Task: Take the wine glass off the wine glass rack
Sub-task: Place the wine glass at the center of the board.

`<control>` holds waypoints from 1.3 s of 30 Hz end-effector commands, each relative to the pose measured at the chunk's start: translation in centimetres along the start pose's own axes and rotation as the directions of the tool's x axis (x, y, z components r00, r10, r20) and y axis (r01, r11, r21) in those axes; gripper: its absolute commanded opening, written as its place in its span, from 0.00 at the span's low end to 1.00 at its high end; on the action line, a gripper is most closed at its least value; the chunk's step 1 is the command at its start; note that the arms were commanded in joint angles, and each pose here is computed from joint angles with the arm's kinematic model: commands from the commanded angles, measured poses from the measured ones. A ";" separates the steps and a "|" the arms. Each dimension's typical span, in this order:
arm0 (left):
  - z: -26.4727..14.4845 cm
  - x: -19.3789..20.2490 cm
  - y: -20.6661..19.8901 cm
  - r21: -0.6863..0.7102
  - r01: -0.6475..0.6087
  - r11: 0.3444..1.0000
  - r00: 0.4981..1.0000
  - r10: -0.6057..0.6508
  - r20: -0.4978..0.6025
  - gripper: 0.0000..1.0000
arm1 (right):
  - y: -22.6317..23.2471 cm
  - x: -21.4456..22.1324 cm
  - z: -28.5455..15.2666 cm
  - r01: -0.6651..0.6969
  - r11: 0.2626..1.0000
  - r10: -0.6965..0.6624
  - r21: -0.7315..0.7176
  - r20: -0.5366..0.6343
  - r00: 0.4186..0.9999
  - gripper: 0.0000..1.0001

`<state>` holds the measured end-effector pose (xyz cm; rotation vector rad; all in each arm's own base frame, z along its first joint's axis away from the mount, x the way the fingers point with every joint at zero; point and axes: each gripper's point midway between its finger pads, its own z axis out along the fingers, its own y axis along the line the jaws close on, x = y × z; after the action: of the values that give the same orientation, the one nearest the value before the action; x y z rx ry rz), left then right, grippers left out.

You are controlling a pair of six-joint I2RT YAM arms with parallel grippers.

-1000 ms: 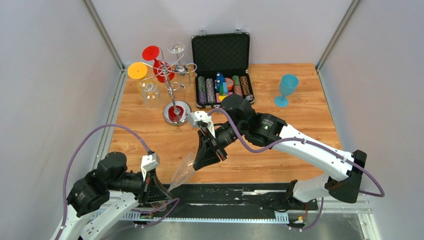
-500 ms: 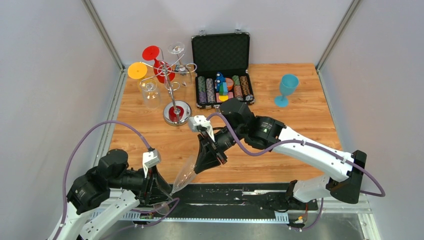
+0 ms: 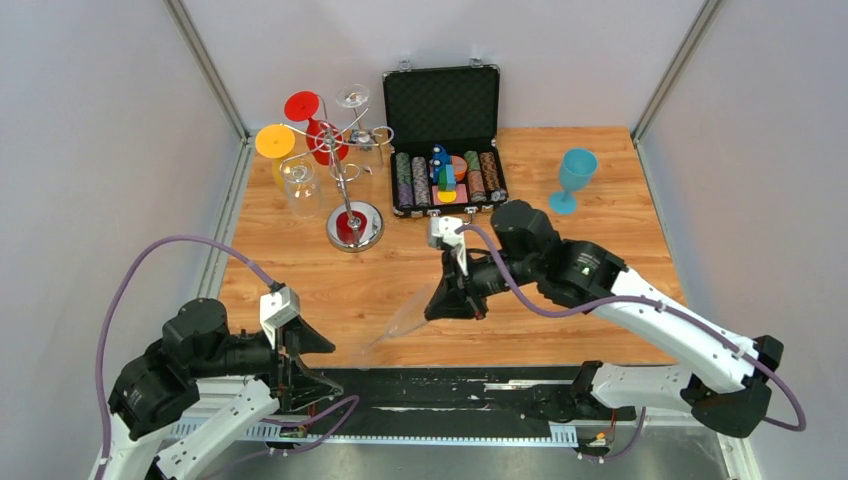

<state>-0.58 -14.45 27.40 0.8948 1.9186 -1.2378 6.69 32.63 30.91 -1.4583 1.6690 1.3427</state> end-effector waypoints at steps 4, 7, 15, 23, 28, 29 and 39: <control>0.4 -5.0 -0.2 -0.018 -0.050 0.999 0.985 0.052 0.162 1.00 | -7.7 -0.7 -6.3 -0.104 0.877 0.073 0.469 0.085 0.994 0.00; 0.6 -6.5 0.3 -0.045 -0.055 0.997 0.972 0.064 0.225 1.00 | -11.1 -0.2 -9.3 -0.172 0.755 0.125 0.633 0.119 0.985 0.00; 1.7 -8.3 2.9 -0.145 -0.043 0.989 0.954 0.084 0.289 1.00 | -17.6 1.1 -17.4 -0.333 0.454 0.235 0.827 0.250 0.939 0.00; 2.6 -8.2 4.6 -0.197 -0.042 0.980 0.957 0.096 0.273 1.00 | -22.5 3.9 -23.4 -0.372 0.174 0.320 0.912 0.305 0.897 0.00; 2.9 -8.1 5.5 -0.228 -0.052 0.972 0.958 0.113 0.263 1.00 | -25.2 5.6 -25.7 -0.364 0.052 0.368 0.930 0.321 0.873 0.00; 3.0 -8.0 5.7 -0.231 -0.050 0.972 0.960 0.110 0.256 1.00 | -25.5 5.9 -26.2 -0.364 0.036 0.378 0.931 0.324 0.867 0.00; 3.9 -7.2 6.2 -0.219 -0.041 0.975 0.973 0.088 0.213 1.00 | -27.8 8.6 -29.8 -0.383 -0.086 0.449 0.920 0.379 0.809 0.00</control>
<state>8.60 -17.13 28.66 0.6538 1.8295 -1.0293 35.68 5.59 23.48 -0.0658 2.3964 0.0334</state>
